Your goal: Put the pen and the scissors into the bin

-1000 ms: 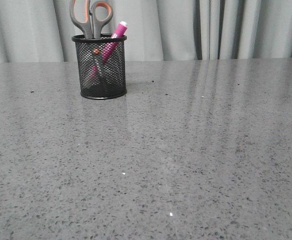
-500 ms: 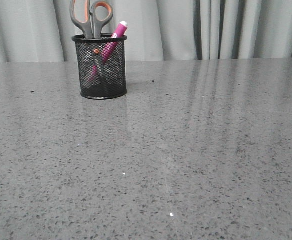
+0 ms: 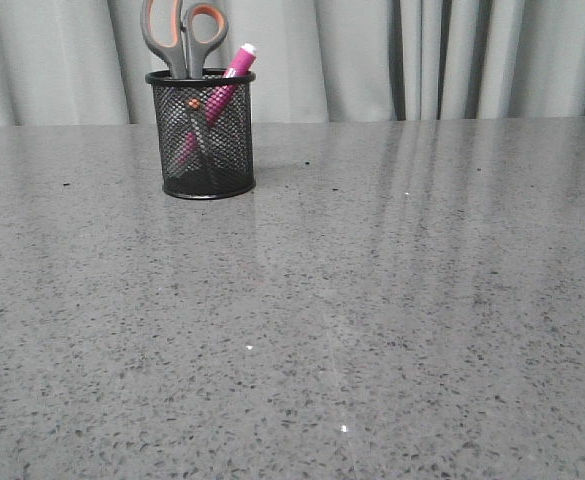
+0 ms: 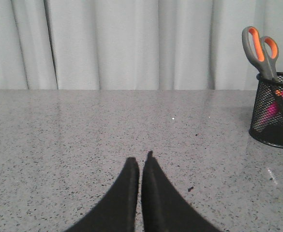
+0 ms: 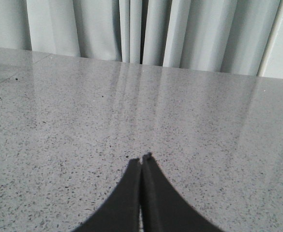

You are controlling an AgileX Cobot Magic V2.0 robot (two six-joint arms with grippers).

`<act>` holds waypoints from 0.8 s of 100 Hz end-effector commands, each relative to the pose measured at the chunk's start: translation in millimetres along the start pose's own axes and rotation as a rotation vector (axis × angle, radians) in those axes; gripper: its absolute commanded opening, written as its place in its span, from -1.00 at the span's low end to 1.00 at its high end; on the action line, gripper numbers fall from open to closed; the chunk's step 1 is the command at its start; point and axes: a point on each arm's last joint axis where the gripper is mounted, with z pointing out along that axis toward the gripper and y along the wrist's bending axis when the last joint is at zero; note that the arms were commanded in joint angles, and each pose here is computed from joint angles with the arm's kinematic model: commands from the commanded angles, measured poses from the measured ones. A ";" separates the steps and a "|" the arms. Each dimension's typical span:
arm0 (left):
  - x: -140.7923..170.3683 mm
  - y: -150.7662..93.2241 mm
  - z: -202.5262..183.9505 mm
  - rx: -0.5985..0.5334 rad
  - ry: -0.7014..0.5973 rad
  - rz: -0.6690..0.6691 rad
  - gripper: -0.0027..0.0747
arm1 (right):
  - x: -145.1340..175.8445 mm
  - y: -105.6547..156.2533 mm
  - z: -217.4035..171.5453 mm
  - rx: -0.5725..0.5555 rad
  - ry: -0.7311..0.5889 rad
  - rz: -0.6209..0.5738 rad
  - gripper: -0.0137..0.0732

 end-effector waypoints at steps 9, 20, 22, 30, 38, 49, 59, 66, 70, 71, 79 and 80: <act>6.3 0.6 -1.0 -0.011 -0.064 -0.019 -0.98 | 0.5 2.0 -0.8 -0.030 -0.045 -0.009 -0.85; 6.3 0.6 -1.0 -0.011 -0.064 -0.019 -0.98 | 1.1 2.6 -0.8 -0.041 -0.039 -0.021 -0.85; 6.3 0.6 -1.0 -0.011 -0.064 -0.019 -0.98 | 1.1 2.6 -0.8 -0.041 -0.039 -0.021 -0.85; 6.3 0.6 -1.0 -0.011 -0.064 -0.019 -0.98 | 1.1 2.6 -0.8 -0.041 -0.039 -0.021 -0.85; 6.3 0.6 -1.0 -0.011 -0.064 -0.019 -0.98 | 1.1 2.6 -0.8 -0.041 -0.039 -0.021 -0.85; 6.3 0.6 -1.0 -0.011 -0.064 -0.019 -0.98 | 1.1 2.6 -0.8 -0.041 -0.039 -0.021 -0.85; 6.3 0.6 -1.0 -0.011 -0.064 -0.019 -0.98 | 1.1 2.6 -0.8 -0.041 -0.039 -0.021 -0.85; 6.3 0.6 -1.0 -0.011 -0.064 -0.019 -0.98 | 1.1 2.6 -0.8 -0.041 -0.039 -0.021 -0.85; 6.3 0.6 -1.0 -0.011 -0.064 -0.019 -0.98 | 1.1 2.6 -0.8 -0.041 -0.039 -0.021 -0.85; 6.3 0.6 -1.0 -0.011 -0.064 -0.019 -0.98 | 1.1 2.6 -0.8 -0.041 -0.039 -0.021 -0.85; 6.3 0.6 -1.0 -0.011 -0.064 -0.019 -0.98 | 1.1 2.6 -0.8 -0.041 -0.039 -0.021 -0.85; 6.3 0.6 -1.0 -0.011 -0.064 -0.019 -0.98 | 1.1 2.6 -0.8 -0.041 -0.039 -0.021 -0.85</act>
